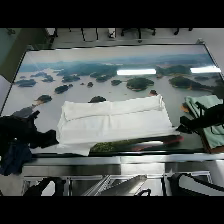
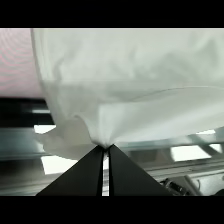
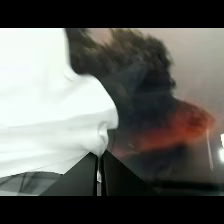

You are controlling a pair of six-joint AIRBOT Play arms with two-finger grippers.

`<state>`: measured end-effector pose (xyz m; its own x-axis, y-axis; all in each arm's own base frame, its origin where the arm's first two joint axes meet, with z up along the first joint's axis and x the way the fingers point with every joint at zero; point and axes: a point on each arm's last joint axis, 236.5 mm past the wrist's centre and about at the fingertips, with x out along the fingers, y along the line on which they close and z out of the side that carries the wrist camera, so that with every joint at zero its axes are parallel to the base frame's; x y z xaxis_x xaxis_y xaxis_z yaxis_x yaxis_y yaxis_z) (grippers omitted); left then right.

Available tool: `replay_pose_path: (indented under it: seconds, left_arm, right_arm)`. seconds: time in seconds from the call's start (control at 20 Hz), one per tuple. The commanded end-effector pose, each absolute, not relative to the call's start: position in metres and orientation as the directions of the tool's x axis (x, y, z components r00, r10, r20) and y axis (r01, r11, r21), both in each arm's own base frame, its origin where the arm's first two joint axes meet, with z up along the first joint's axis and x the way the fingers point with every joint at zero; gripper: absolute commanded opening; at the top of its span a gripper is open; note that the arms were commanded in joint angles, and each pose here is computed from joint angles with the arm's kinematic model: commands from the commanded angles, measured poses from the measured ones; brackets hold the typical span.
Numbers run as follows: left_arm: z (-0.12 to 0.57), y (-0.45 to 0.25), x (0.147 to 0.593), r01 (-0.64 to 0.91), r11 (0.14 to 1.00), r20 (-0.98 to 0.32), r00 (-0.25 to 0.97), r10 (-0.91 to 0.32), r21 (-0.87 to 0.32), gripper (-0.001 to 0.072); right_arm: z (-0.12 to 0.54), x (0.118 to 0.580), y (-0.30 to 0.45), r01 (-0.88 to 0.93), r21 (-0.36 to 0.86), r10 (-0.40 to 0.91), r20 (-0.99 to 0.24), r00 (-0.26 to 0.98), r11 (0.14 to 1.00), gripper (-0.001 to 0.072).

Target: Fold the shirts.

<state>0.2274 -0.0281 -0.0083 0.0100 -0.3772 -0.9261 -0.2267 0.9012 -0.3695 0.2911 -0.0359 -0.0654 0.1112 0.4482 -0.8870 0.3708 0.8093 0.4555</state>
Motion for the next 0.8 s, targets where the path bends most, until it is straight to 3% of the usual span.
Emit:
replay_pose_path:
  seconds: [0.0,0.3,0.7,0.75]
  left_arm:
    - [0.019,-0.033,0.307,-0.190,0.873,-0.892,0.153,-0.425,-0.449,0.0014]
    - [0.017,-0.052,0.431,-0.089,0.894,-0.879,0.244,-0.409,-0.440,0.0014]
    - [-0.054,-0.063,0.480,-0.118,0.889,-0.892,0.154,-0.425,-0.443,0.0024]
    - [-0.058,-0.069,0.483,-0.107,0.890,-0.893,0.144,-0.427,-0.443,0.0219]
  right_arm:
    - [-0.026,0.367,-0.021,0.268,0.568,0.471,-0.810,0.349,0.778,0.0019]
    - [-0.032,0.453,0.000,0.155,0.518,0.408,-0.797,0.445,0.841,0.0019]
    - [-0.070,0.477,-0.003,0.145,0.514,0.425,-0.813,0.399,0.845,0.0030]
    - [-0.070,0.477,-0.003,0.145,0.514,0.427,-0.813,0.397,0.845,0.0099]
